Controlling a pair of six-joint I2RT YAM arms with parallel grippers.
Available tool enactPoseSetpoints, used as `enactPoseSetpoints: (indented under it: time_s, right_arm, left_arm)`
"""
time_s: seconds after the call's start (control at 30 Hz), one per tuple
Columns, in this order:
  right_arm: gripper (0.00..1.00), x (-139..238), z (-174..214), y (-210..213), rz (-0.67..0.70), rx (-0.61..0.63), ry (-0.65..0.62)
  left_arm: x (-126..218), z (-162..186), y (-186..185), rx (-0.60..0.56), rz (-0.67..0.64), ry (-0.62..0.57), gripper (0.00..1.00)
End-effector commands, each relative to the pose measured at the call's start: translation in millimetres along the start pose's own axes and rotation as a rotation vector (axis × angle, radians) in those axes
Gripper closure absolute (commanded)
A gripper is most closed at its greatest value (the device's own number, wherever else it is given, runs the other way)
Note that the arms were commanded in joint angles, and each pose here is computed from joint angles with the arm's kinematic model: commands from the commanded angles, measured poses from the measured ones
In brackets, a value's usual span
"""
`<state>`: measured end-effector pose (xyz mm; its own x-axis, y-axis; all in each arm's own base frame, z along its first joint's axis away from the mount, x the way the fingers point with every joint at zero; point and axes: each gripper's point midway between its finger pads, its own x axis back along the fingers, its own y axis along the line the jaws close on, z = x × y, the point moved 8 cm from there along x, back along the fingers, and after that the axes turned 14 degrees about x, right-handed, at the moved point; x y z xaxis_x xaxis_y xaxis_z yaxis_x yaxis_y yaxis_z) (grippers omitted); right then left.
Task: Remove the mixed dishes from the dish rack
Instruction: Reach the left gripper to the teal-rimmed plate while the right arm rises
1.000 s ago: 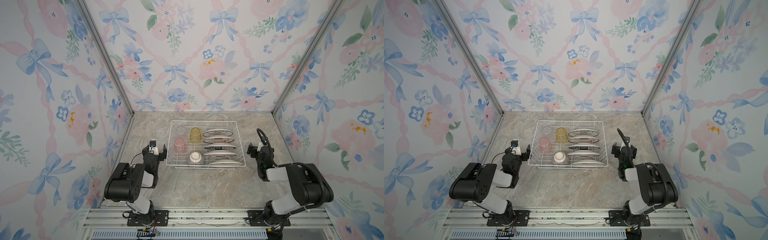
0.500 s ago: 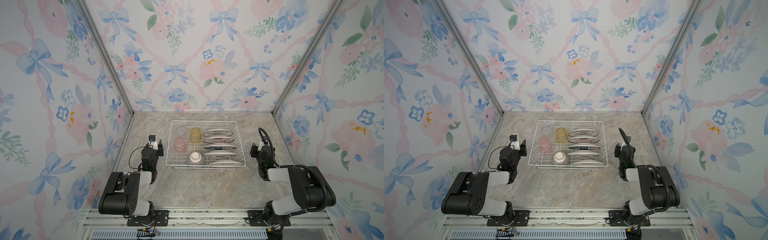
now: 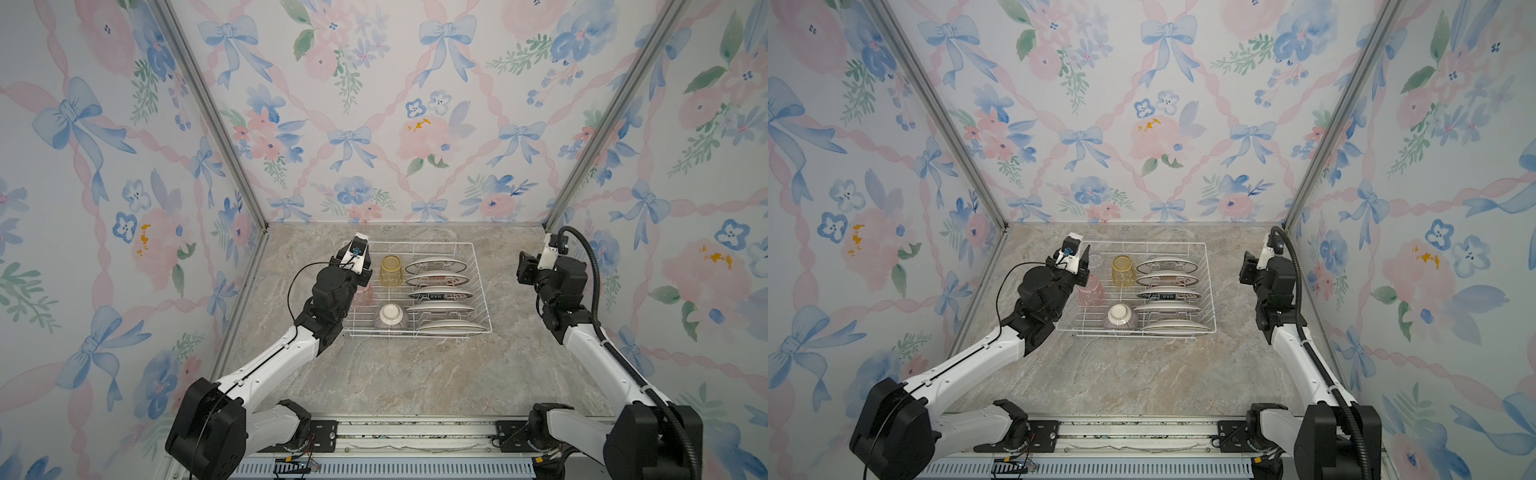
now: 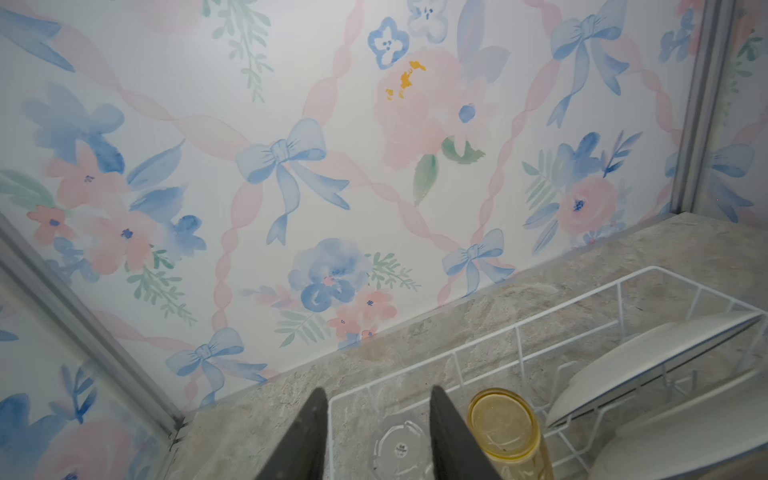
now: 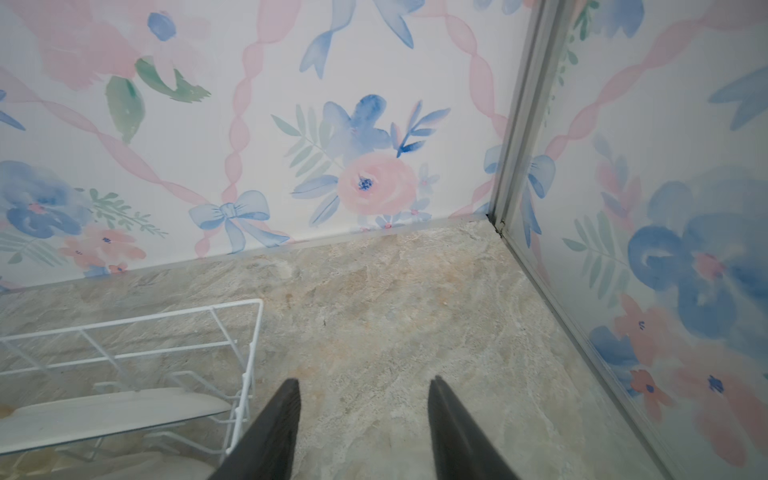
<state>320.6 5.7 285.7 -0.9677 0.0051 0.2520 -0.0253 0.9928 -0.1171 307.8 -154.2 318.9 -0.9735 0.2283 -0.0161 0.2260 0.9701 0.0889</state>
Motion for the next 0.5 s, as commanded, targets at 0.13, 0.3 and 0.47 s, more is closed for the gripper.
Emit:
enactPoseSetpoints:
  time_s: [0.13,0.3,0.47]
  right_arm:
    - [0.48,22,-15,43,-0.237,0.034,0.105]
    - [0.48,33,-29,46,-0.293,0.022,0.070]
    - [0.47,38,-36,49,-0.337,0.010,0.044]
  left_arm:
    - [-47,6,-56,-0.217,0.284,0.173,0.69]
    - [-63,5,-79,-0.268,0.473,0.253,0.62]
    - [-69,9,-95,-0.307,0.616,0.338,0.62]
